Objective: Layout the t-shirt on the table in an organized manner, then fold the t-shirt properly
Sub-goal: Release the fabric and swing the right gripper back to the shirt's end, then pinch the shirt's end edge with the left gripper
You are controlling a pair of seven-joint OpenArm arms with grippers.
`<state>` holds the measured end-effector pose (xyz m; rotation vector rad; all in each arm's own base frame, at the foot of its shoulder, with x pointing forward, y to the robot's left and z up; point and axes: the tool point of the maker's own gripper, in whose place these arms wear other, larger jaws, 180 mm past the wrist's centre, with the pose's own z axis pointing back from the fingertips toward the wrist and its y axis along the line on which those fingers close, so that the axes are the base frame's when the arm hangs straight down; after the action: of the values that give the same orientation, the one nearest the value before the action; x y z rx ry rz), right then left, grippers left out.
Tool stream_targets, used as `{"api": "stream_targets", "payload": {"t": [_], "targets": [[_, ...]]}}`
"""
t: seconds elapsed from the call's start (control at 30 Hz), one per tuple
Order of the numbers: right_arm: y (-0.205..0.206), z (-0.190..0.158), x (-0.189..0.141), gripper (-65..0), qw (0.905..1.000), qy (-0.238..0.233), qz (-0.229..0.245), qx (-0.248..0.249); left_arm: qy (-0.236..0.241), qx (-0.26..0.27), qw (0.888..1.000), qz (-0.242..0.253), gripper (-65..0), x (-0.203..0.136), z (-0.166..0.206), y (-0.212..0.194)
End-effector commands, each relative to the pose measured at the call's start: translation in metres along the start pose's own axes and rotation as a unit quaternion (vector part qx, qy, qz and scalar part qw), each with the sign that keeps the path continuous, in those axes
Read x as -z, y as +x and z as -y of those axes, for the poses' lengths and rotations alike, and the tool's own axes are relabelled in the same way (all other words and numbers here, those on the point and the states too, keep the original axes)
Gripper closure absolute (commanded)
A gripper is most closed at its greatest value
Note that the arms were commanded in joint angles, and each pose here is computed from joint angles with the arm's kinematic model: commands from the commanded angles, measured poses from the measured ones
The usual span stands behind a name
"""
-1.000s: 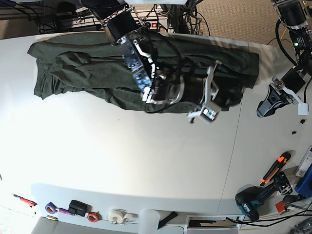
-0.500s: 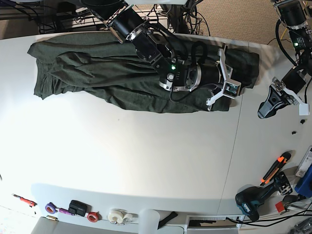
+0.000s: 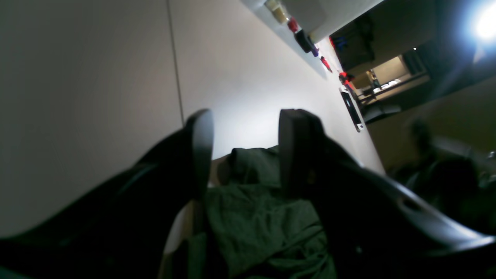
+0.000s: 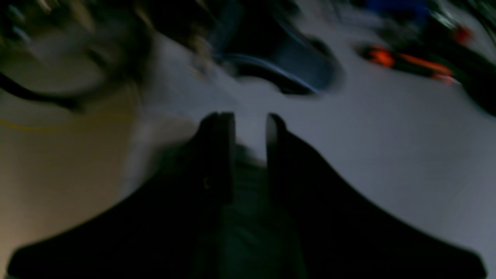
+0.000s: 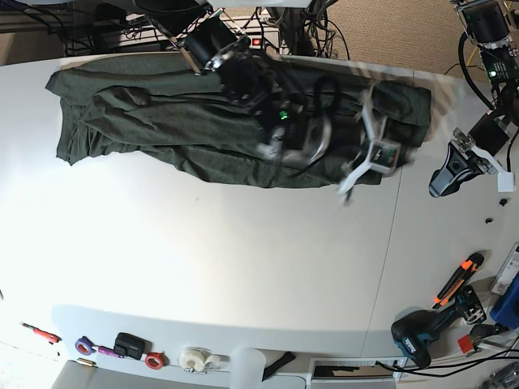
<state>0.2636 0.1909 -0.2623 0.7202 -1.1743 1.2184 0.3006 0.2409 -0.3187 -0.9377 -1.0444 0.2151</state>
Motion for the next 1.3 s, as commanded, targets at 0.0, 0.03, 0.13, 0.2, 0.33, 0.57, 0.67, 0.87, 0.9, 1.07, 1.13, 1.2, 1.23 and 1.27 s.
{"api": "stream_targets", "payload": {"t": [0.0,0.03,0.13,0.2,0.33,0.57,0.67,0.87,0.9,1.07,1.13,1.2,1.23,1.27], "targets": [[0.033,0.026,-0.013,-14.4,0.9983,-0.040,0.042,-0.010,-0.011,0.019,0.999,0.023,-25.8,-0.003,0.007,0.021],[0.040,0.048,-0.029,-14.4,0.9956,-0.082,0.045,-0.007,-0.011,0.020,1.000,0.022,-25.8,-0.003,0.007,0.021],[0.058,0.102,-0.086,-14.5,0.9798,-0.186,0.071,0.009,-0.009,0.020,1.000,0.015,-27.1,-0.004,0.006,0.019],[0.060,0.122,-0.125,-14.4,0.9673,-0.235,0.088,0.039,-0.009,0.019,1.000,0.000,-29.6,-0.004,0.005,0.012],[0.035,0.135,-0.189,-14.5,0.9452,-0.300,0.097,0.086,0.000,0.013,0.999,-0.043,-33.1,-0.011,0.001,-0.009],[-0.043,0.138,-0.291,-14.5,0.8952,-0.411,0.047,0.164,0.042,-0.004,0.993,-0.110,-33.1,-0.047,-0.016,-0.046],[-0.065,0.132,-0.330,-14.4,0.8734,-0.444,0.034,0.198,0.058,-0.006,0.987,-0.151,-33.1,-0.064,-0.022,-0.060],[-0.096,0.113,-0.397,-14.4,0.8249,-0.505,0.013,0.253,0.078,-0.027,0.976,-0.201,-33.1,-0.082,-0.027,-0.082],[-0.098,0.110,-0.408,-14.4,0.8161,-0.518,0.011,0.256,0.075,-0.029,0.975,-0.208,-33.1,-0.081,-0.026,-0.087],[-0.105,0.100,-0.455,-14.4,0.7760,-0.575,0.007,0.259,0.049,-0.048,0.968,-0.242,-33.1,-0.059,-0.014,-0.114],[-0.106,0.096,-0.470,-14.4,0.7620,-0.594,0.003,0.257,0.032,-0.046,0.969,-0.239,-33.1,-0.045,-0.008,-0.117],[-0.108,0.093,-0.482,-14.4,0.7503,-0.609,-0.002,0.256,0.029,-0.041,0.968,-0.244,-33.1,-0.033,-0.006,-0.121],[-0.109,0.091,-0.487,-14.5,0.7458,-0.615,-0.003,0.257,0.030,-0.043,0.968,-0.247,-33.1,-0.028,-0.005,-0.122],[-0.109,0.090,-0.490,-14.5,0.7426,-0.618,-0.003,0.258,0.026,-0.042,0.967,-0.250,-33.1,-0.023,-0.003,-0.123]]}}
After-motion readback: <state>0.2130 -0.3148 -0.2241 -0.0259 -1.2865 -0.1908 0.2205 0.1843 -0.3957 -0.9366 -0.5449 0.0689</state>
